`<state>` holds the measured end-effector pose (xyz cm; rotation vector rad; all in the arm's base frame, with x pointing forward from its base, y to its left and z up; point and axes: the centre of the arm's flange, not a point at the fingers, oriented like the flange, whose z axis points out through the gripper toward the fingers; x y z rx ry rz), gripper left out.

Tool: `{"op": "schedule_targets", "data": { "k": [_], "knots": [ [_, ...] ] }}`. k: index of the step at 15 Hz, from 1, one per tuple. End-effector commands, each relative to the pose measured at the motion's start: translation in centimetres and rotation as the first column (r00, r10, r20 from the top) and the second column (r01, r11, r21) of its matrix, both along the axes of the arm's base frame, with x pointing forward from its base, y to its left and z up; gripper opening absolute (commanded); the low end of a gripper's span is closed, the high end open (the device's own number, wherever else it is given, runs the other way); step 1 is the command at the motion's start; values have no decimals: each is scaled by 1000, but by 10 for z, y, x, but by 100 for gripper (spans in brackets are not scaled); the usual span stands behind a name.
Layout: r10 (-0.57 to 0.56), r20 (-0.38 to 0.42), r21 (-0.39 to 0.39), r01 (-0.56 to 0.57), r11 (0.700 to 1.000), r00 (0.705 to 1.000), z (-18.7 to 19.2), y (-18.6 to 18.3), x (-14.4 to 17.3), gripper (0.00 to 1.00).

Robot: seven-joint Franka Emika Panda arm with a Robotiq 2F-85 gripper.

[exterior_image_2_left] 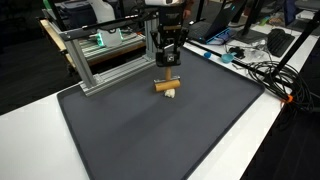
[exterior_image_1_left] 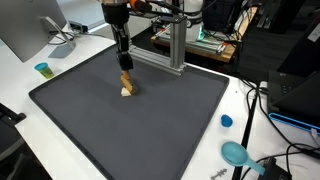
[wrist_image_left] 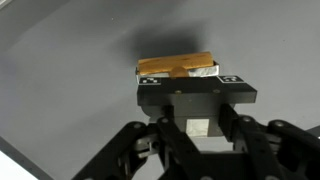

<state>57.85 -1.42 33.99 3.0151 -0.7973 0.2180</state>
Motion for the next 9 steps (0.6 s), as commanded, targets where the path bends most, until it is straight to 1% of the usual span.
{"op": "schedule_targets", "data": {
  "k": [1, 5, 9],
  "knots": [
    [-5, 27, 19, 5, 1000, 1000, 1, 7, 10, 21],
    [-22, 43, 18, 22, 1000, 999, 5, 8, 20, 21],
    [-51, 27, -2, 51, 999, 998, -12, 10, 33, 21]
  ]
}}
